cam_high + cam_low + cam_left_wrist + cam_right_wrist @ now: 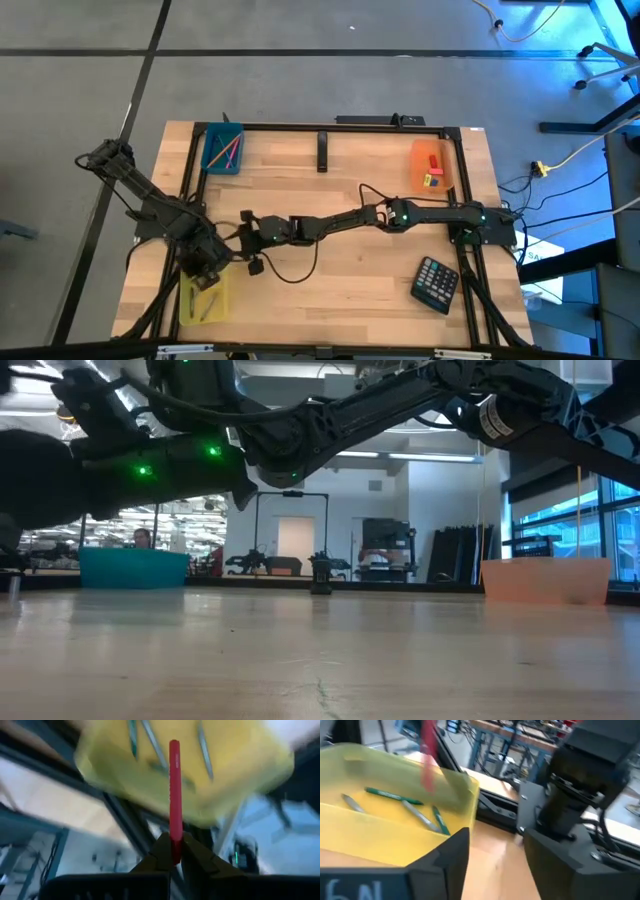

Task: Sort crayons/erasers/pens/pencils in bins
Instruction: Put the red crayon into the yellow bin, then return to Home Position

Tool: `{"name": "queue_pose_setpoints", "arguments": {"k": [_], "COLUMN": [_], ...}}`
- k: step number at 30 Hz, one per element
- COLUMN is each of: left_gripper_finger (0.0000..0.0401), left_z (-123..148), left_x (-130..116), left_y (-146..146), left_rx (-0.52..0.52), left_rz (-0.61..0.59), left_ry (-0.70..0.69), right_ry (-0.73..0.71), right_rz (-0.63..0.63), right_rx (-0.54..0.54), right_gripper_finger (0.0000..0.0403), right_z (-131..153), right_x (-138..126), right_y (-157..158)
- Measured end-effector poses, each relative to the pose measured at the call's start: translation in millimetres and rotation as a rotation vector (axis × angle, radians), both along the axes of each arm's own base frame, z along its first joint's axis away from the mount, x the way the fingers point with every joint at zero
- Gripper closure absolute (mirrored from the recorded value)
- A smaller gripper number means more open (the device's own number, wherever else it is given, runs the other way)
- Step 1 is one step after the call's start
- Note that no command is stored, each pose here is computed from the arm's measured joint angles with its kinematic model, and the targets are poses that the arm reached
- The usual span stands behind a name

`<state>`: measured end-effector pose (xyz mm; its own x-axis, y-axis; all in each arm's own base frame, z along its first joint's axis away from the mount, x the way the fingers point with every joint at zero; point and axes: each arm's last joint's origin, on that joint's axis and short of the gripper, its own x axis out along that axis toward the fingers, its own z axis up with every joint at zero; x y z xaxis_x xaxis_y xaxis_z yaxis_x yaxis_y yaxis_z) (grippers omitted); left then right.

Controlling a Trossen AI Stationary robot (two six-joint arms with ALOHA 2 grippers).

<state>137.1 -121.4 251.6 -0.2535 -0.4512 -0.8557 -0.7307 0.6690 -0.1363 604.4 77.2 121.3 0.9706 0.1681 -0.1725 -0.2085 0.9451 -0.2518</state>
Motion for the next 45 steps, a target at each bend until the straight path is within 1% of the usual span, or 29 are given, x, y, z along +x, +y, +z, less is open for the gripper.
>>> {"name": "queue_pose_setpoints", "arguments": {"k": [1, 3, 7, 11, 16, 21, 25, 28, 30, 32, 33, 35, 38, 40, 43, 45], "left_gripper_finger": [0.0388, 0.0385, 0.0378, 0.0377, 0.0372, 0.0342, 0.0311, 0.0294, 0.0289, 0.0288, 0.0288, 0.0288, 0.0292, 0.0294, 0.0295, 0.0295], "left_z": [3, 7, 8, 6, 4, 4, 3, 3, 2, 2, 2, 1, 2, 3, 6, 8], "left_x": [-1, -2, -3, -4, -8, -15, -18, -17, -16, -15, -14, -11, -4, 0, 4, 7], "left_y": [-2, -5, -8, -12, -17, -23, -25, -25, -24, -23, -23, -21, -14, -11, -7, -5], "left_rx": [-0.038, -0.061, -0.037, 0.008, 0.029, 0.045, 0.099, 0.147, 0.18, 0.218, 0.24, 0.324, 0.523, 0.641, 0.785, 0.87], "left_rz": [-0.011, -0.026, -0.038, -0.045, -0.062, -0.072, -0.05, -0.049, -0.052, -0.062, -0.071, -0.097, -0.107, -0.117, -0.161, -0.162], "left_ry": [0.017, 0.023, -0.002, -0.056, -0.072, -0.053, -0.083, -0.133, -0.173, -0.227, -0.262, -0.366, -0.56, -0.67, -0.794, -0.86], "right_ry": [0.008, 0.018, 0.025, 0.043, 0.07, 0.09, 0.103, 0.136, 0.146, 0.145, 0.152, 0.173, 0.24, 0.303, 0.367, 0.388], "right_rz": [-0.014, -0.026, -0.031, -0.034, -0.047, -0.099, -0.115, -0.118, -0.136, -0.157, -0.155, -0.091, 0.089, 0.161, 0.156, 0.152], "right_rx": [-0.004, -0.006, -0.007, -0.006, 0.055, 0.057, 0.041, 0.008, -0.016, -0.02, -0.015, 0.042, 0.171, 0.225, 0.214, 0.194], "right_gripper_finger": [0.0207, 0.0194, 0.018, 0.0177, 0.0177, 0.0177, 0.0183, 0.0196, 0.0208, 0.0223, 0.0231, 0.0248, 0.0276, 0.0298, 0.0332, 0.0352], "right_z": [-1, -2, -2, -4, -6, -7, -6, 7, 27, 51, 62, 83, 104, 115, 126, 130], "right_x": [0, 0, 0, 0, -1, -1, -1, -4, -6, -9, -11, -16, -27, -36, -50, -61], "right_y": [0, -2, -3, -3, -4, -6, -8, -13, -20, -35, -42, -59, -83, -99, -119, -126]}}
